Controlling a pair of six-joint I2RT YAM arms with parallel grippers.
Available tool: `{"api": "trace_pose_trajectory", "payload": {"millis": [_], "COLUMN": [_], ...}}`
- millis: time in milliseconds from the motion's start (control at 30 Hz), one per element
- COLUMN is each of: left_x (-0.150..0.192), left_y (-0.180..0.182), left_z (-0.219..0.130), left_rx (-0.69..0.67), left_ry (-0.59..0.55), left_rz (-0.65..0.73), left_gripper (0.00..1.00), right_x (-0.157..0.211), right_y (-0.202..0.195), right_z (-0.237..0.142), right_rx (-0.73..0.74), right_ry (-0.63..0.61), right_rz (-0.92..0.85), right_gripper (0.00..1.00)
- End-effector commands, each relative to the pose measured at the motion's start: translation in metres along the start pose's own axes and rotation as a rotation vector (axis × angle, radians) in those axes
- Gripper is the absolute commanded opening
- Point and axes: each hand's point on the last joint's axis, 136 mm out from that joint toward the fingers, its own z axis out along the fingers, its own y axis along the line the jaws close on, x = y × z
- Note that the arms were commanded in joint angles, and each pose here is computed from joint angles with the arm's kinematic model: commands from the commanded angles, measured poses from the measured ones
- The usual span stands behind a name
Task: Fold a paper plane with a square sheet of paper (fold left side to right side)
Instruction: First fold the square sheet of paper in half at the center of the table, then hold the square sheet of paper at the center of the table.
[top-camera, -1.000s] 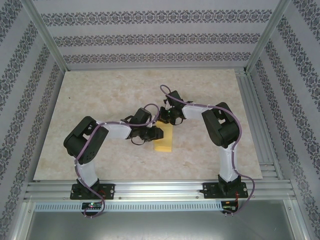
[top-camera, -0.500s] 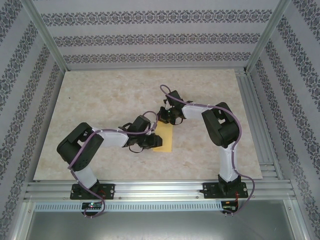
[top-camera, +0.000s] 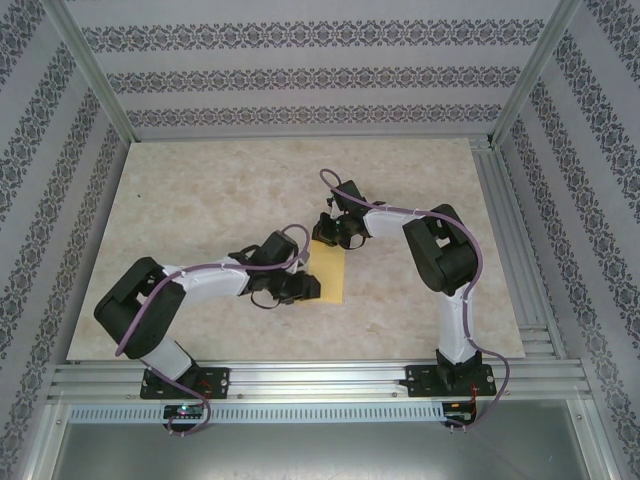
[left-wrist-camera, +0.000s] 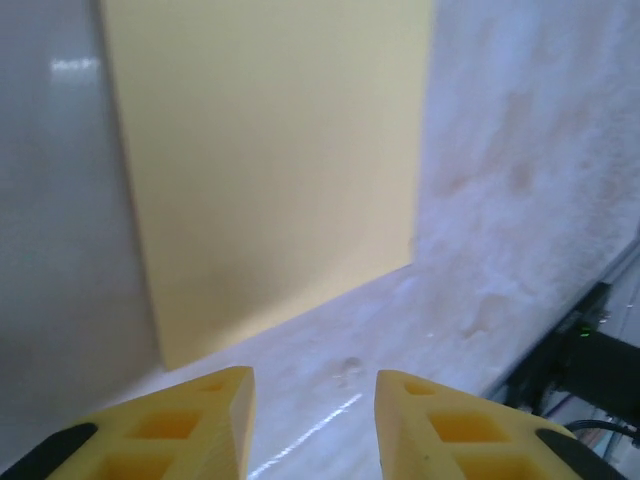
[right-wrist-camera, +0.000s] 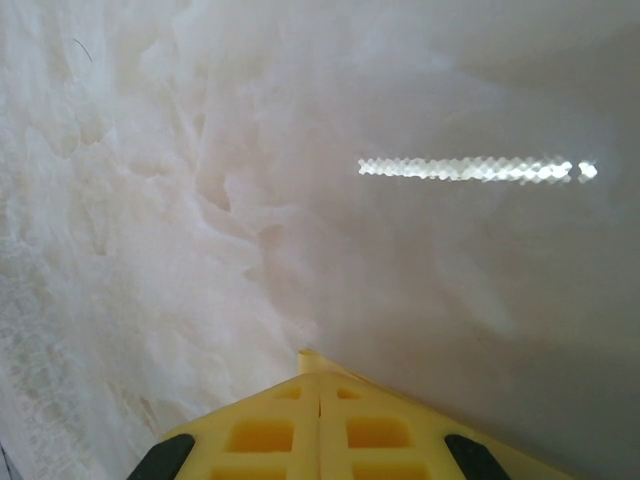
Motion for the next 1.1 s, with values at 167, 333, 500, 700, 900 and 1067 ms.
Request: {"api": "trace_pose_trajectory", "payload": {"millis": [167,333,500,700,900,1067], "left_x": [-0.050,-0.063,-0.059,-0.046,-0.036,-0.036], "left_y": [-0.034,-0.022,0.001,0.022,0.030,0.029], "left_z": [-0.015,0.012,0.033,0.043,0.043,0.034], "left_rx": [0.060,0.052,0.028,0.008,0.004,-0.015], "left_ry": [-0.041,-0.024,0.002,0.019,0.026,0.009], "left_rz": [0.093,0.082,0.044,0.000,-0.020,-0.006], "left_gripper": [0.37,0.34,0.31,0.30,0.28,0.23], "right_x": [0.013,0.015,0.016,0.007,-0.011,-0.004], "right_y": [-0.046,-0.044,-0.042,-0.029,-0.010,-0.016], "right_z": [0.019,0.020,0.021,0.015,-0.003,0.008], "right_rx": [0.155,0.148,0.143,0.110,0.093,0.094], "right_ry": [0.018,0.023,0.025,-0.002,-0.049,-0.016], "right_rz": [0.015,0.013,0.014,-0.007,-0.044,-0.026], "right_gripper": [0.06,0.06,0.06,0.07,0.08,0.08]}}
